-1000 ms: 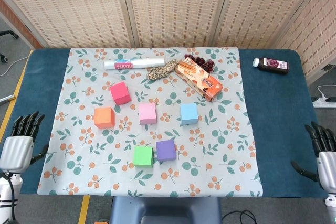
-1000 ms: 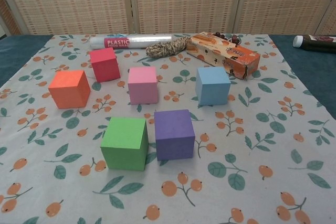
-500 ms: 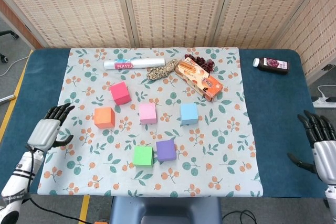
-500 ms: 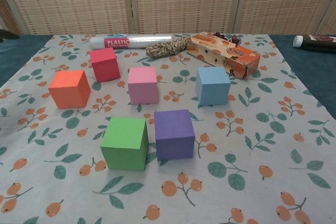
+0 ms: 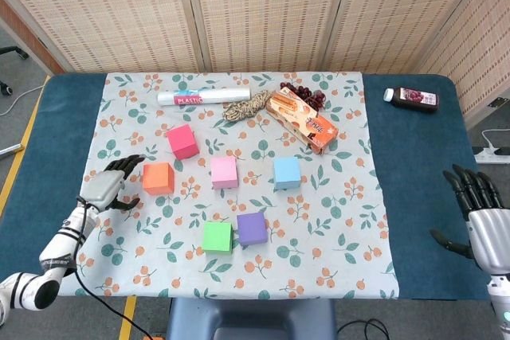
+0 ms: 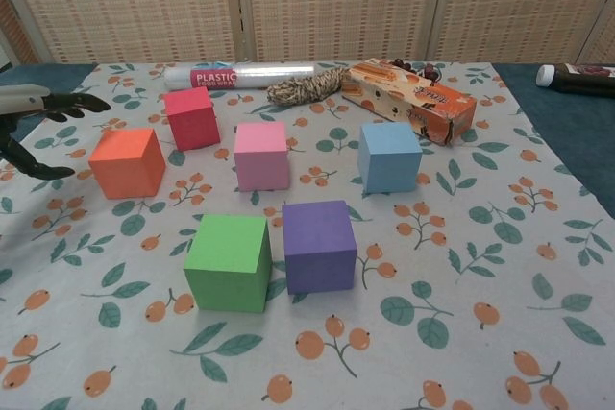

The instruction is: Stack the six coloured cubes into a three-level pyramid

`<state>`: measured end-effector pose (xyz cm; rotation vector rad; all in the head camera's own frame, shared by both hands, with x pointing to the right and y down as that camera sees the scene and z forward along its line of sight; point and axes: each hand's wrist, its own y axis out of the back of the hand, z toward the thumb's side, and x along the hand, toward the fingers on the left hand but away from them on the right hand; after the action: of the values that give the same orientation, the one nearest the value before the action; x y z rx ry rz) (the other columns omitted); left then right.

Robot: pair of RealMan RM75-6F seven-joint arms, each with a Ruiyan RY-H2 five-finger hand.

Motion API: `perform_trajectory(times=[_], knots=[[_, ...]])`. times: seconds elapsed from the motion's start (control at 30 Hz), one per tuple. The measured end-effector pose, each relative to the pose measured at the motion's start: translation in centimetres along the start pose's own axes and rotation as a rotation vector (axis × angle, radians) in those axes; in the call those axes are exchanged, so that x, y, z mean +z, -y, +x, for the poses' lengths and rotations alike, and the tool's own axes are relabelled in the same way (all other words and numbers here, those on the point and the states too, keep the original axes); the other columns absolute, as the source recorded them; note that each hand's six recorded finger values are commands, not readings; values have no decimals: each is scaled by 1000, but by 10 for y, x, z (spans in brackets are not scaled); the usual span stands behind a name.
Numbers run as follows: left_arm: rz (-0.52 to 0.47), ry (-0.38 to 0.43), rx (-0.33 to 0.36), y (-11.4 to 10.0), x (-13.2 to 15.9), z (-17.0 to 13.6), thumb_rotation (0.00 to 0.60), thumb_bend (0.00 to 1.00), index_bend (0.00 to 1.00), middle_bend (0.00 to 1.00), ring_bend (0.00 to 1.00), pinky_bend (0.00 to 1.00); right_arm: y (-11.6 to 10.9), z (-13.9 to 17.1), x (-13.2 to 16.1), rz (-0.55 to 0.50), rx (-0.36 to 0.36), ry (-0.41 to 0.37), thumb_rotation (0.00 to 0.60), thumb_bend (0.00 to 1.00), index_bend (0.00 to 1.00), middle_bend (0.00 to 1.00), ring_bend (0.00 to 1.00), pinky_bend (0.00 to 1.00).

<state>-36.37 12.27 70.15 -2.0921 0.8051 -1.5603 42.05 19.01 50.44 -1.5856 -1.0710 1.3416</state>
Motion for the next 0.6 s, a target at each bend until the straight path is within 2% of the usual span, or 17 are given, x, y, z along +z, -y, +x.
perform_trajectory(times=[0.37, 0.53, 0.6], knots=[[21, -37, 41, 11, 6, 33, 600, 339, 0, 5, 35, 210, 9, -5, -3, -10, 25, 14, 600, 0, 0, 0, 0, 0], [20, -44, 44, 12, 7, 40, 600, 337, 5, 50, 77, 255, 11, -5, -6, -13, 26, 23, 600, 0, 0, 0, 0, 0], [23, -49, 48, 13, 7, 42, 600, 334, 43, 94, 120, 288, 12, -5, -7, -15, 28, 28, 600, 0, 0, 0, 0, 0]])
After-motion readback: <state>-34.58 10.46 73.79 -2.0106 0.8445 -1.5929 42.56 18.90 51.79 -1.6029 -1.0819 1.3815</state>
